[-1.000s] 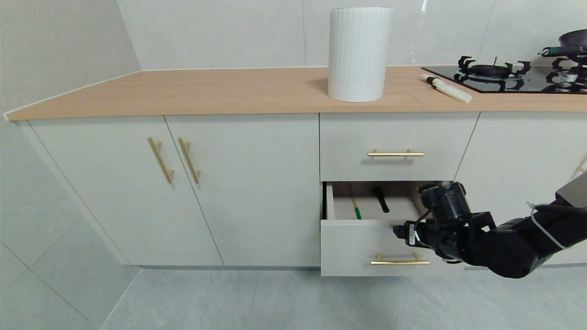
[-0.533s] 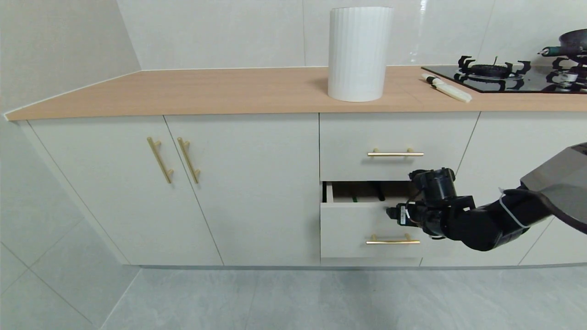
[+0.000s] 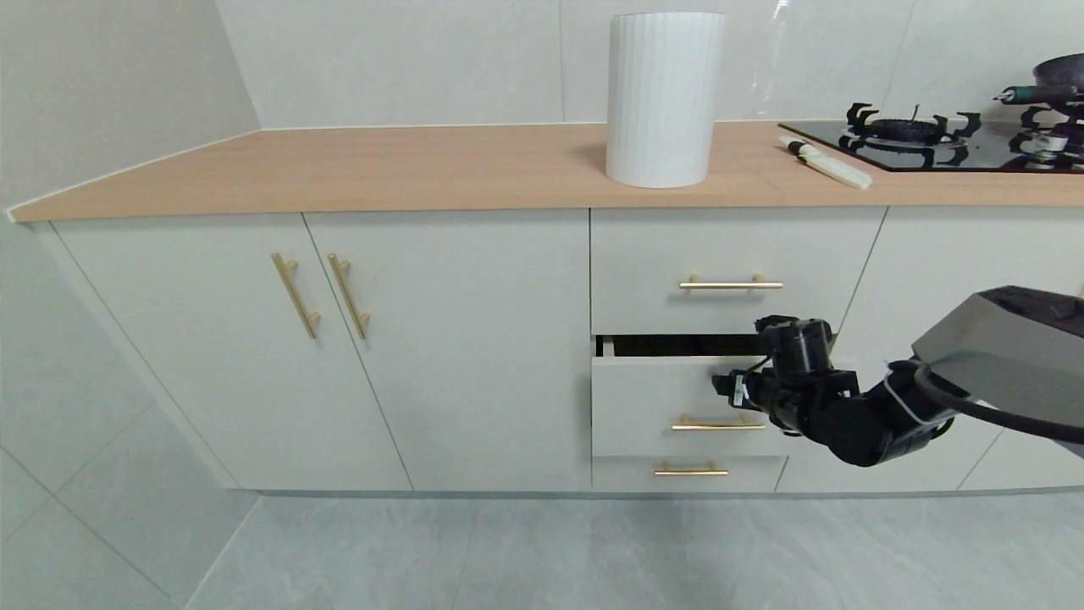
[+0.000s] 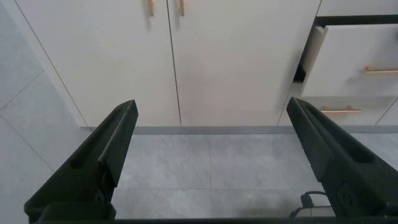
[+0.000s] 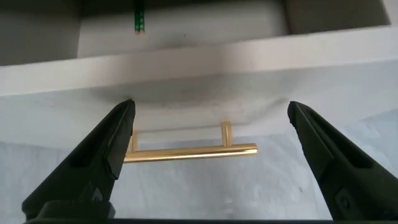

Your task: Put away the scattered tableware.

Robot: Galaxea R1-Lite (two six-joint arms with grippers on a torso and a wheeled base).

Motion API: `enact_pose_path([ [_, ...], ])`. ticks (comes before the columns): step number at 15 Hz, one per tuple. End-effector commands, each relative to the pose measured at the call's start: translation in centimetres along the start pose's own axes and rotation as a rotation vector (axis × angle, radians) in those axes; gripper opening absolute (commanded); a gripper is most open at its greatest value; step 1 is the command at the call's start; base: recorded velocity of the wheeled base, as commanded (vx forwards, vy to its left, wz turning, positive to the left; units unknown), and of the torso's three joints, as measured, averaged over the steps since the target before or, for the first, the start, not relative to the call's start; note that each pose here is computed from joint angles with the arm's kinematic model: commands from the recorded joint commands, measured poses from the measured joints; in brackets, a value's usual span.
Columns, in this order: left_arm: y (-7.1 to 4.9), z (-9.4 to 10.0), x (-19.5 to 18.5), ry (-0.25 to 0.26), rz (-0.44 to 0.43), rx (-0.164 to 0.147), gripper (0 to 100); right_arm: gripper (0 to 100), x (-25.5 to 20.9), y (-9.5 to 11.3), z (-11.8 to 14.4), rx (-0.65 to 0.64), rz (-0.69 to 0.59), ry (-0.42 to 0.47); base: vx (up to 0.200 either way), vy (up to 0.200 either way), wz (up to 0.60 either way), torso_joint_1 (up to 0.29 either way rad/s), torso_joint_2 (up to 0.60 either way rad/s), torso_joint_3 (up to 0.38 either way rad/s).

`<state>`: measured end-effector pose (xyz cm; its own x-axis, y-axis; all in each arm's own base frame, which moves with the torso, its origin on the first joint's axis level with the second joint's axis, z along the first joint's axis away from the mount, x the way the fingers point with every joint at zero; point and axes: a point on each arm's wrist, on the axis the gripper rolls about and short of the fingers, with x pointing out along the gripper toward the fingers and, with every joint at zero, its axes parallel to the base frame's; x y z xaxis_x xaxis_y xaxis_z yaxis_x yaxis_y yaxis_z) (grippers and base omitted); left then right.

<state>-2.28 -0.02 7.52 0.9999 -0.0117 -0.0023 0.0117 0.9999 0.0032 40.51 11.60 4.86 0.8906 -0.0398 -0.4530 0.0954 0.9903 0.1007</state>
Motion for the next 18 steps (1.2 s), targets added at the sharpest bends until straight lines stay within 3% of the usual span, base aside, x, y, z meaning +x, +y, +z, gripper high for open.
enact_pose_path([
  [1, 0.0, 0.0, 0.0, 0.001, -0.001, 0.0, 100, 100, 1.1, -0.1, -1.3, -0.009, -0.01, 0.023, 0.0, 0.0, 0.0, 0.0, 0.0, 0.0],
  [18, 0.0, 0.0, 0.0, -0.001, 0.001, 0.0, 100, 100, 4.6, 0.9, 2.0, 0.208, -0.037, -0.147, 0.0, 0.0, 0.0, 0.0, 0.0, 0.0],
])
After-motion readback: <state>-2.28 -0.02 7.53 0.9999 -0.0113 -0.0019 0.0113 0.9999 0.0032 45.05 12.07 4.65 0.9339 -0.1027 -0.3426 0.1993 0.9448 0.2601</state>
